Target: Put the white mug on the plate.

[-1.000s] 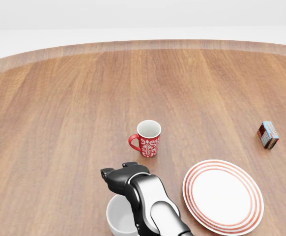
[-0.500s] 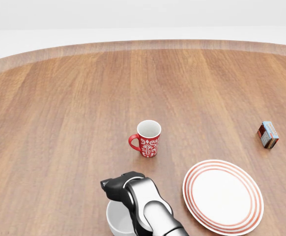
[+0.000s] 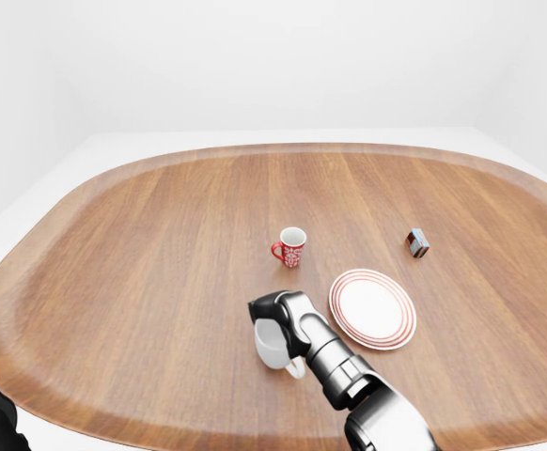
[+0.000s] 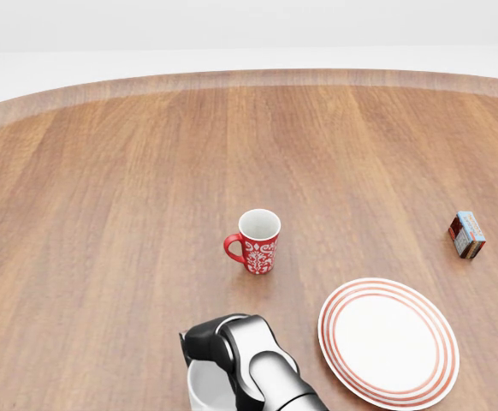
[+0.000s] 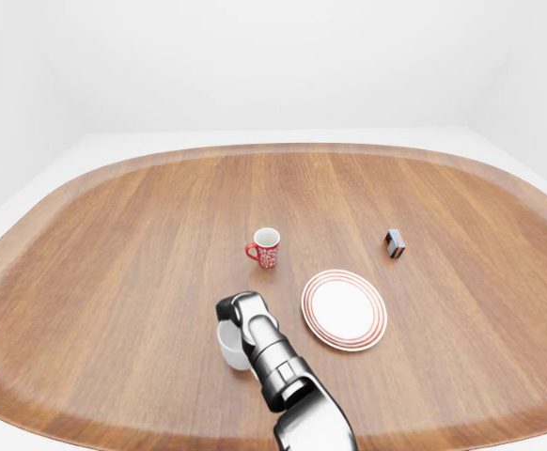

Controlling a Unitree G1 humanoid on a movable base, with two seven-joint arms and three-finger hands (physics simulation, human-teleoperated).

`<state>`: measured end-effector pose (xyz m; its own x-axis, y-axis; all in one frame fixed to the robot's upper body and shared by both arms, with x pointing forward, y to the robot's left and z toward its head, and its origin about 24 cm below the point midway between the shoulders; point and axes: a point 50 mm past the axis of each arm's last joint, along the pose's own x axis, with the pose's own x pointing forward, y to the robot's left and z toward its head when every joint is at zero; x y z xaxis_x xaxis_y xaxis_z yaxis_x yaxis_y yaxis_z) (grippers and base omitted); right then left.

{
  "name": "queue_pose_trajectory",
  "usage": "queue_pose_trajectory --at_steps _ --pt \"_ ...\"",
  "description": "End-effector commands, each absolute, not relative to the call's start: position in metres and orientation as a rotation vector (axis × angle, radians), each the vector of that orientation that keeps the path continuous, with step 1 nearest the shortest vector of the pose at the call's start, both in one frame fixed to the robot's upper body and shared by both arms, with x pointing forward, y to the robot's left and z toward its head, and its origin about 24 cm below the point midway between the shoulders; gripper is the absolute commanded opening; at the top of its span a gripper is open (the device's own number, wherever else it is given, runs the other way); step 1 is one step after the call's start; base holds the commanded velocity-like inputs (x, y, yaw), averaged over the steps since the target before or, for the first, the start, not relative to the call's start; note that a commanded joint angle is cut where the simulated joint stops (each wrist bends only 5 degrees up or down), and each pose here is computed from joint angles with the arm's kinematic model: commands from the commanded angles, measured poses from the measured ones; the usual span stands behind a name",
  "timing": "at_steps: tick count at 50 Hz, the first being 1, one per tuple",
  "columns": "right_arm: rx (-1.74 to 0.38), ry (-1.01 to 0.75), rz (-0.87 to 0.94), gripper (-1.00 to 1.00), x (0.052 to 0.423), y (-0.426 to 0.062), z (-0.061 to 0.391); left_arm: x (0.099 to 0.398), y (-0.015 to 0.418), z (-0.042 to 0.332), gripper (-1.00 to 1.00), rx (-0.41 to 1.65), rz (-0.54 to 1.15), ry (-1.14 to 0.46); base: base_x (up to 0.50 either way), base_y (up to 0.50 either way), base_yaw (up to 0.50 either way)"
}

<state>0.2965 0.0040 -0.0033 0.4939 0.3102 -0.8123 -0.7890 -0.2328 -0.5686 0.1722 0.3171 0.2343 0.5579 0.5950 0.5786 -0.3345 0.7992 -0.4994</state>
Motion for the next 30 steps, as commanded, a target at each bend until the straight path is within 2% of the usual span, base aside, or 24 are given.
queue_pose_trajectory --at_steps 1,5,11,15,22,26,30 --pt "-1.472 0.453 1.093 -1.0 0.296 0.004 -0.005 0.172 0.317 0.234 1.0 -0.353 0.561 -0.808 0.0 0.0 0.0" --pt "-1.471 0.457 1.09 -1.0 0.298 0.002 -0.005 0.173 0.317 0.234 1.0 -0.352 0.561 -0.806 0.0 0.0 0.0" --pt "-1.502 0.417 0.992 -1.0 0.315 -0.011 0.014 0.173 0.317 0.233 1.0 -0.351 0.56 -0.804 0.0 0.0 0.0" --pt "-1.571 0.377 0.863 -1.0 0.333 -0.032 0.038 0.173 0.317 0.234 1.0 -0.352 0.561 -0.806 0.0 0.0 0.0" --pt "-1.688 0.269 0.553 -1.0 0.366 -0.071 0.108 0.173 0.316 0.234 1.0 -0.349 0.558 -0.807 0.0 0.0 0.0" --pt "-1.747 0.275 0.407 -1.0 0.381 -0.099 0.14 0.173 0.316 0.234 1.0 -0.349 0.558 -0.807 0.0 0.0 0.0" --pt "-1.735 0.334 0.335 -1.0 0.392 -0.126 0.155 0.174 0.315 0.234 1.0 -0.347 0.557 -0.805 0.0 0.0 0.0"
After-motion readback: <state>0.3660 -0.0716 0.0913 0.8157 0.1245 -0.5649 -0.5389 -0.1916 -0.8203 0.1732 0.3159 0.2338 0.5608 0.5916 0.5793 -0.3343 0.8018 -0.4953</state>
